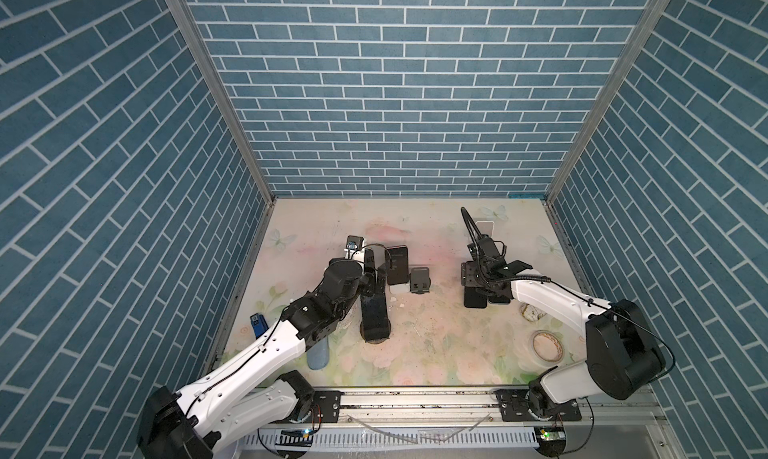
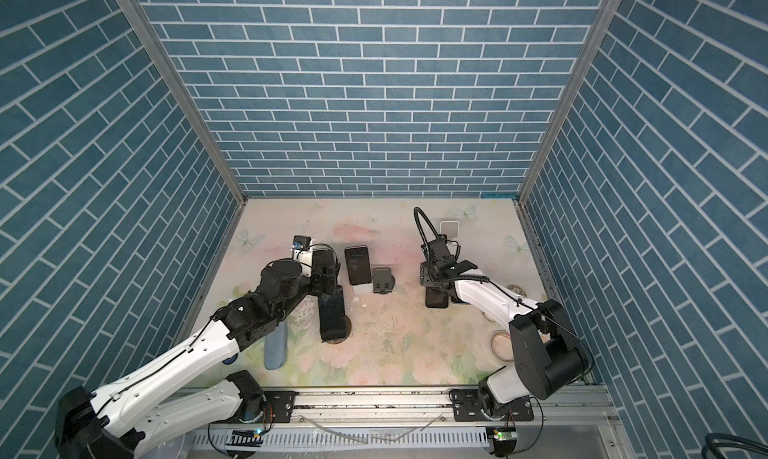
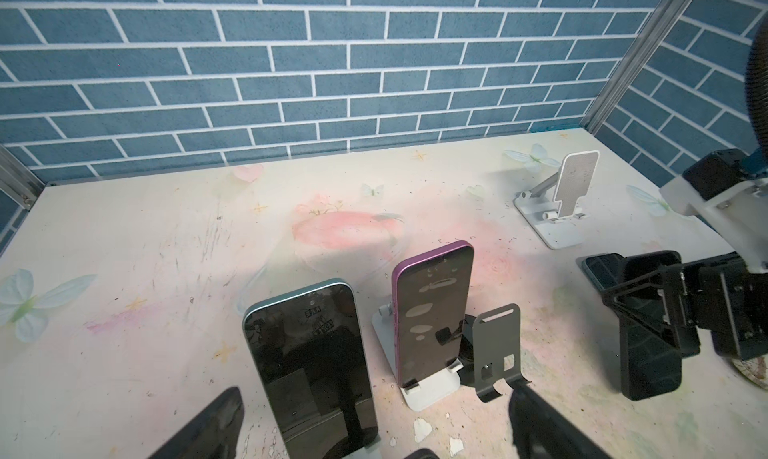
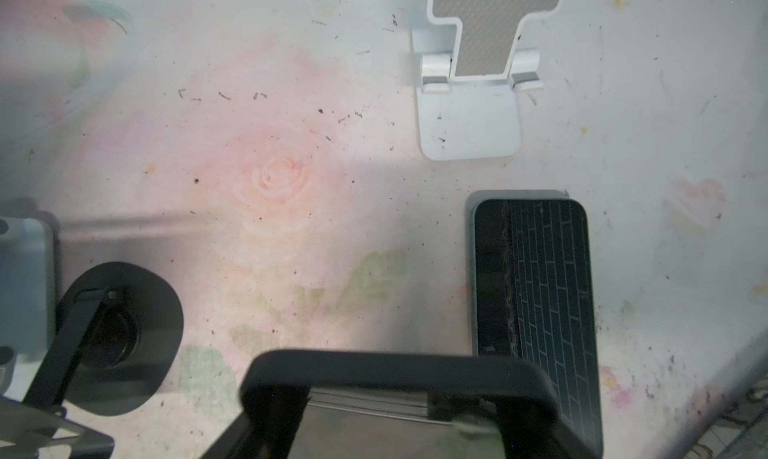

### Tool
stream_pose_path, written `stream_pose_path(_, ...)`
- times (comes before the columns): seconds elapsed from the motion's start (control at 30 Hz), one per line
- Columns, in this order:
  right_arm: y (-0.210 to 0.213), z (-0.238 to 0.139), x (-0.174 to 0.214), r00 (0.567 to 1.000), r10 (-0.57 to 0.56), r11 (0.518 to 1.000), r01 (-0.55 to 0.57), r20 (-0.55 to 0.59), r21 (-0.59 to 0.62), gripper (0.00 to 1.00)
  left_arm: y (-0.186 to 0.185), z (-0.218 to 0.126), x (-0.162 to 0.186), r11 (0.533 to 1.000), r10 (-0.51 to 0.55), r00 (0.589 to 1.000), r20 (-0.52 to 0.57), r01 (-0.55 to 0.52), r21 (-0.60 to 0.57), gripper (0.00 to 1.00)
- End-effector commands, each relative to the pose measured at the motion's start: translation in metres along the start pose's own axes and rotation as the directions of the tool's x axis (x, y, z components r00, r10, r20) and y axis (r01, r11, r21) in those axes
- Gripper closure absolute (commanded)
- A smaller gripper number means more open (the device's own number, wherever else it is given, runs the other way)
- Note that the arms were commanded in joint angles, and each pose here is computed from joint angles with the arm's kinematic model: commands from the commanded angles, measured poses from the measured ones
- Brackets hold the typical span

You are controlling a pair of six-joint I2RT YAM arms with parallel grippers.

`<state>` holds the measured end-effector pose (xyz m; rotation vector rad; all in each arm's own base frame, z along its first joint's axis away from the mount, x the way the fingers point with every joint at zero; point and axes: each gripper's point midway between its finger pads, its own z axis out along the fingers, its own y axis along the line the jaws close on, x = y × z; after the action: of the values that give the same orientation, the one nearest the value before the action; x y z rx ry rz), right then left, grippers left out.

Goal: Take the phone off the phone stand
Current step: 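Lower the black phone flat beside the teal-edged phone, open right gripper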

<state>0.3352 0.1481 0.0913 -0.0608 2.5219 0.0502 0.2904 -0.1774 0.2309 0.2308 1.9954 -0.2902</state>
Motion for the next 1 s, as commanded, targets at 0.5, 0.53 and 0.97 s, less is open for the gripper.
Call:
stream_pose_path(0.5,0.001,0.047,0.015,0.987,-0.087,0.996,0.083,-0.132,-0.034,0.36,-0.013,0.004,-0.012,0.999,0.0,1.0,-0.003,0.001,0.036,0.0)
stream_pose_path(0.53,0.001,0.05,0.016,0.987,-0.086,0.996,0.082,-0.136,-0.035,0.35,-0.013,0.005,-0.011,0.999,0.002,1.0,-0.008,-0.001,0.035,0.0)
stream_pose_path(0.97,-0.009,0.076,0.025,0.98,-0.074,0.997,0.077,-0.185,0.012,0.33,-0.012,0.006,-0.015,1.0,0.009,1.0,-0.009,-0.009,0.022,0.0)
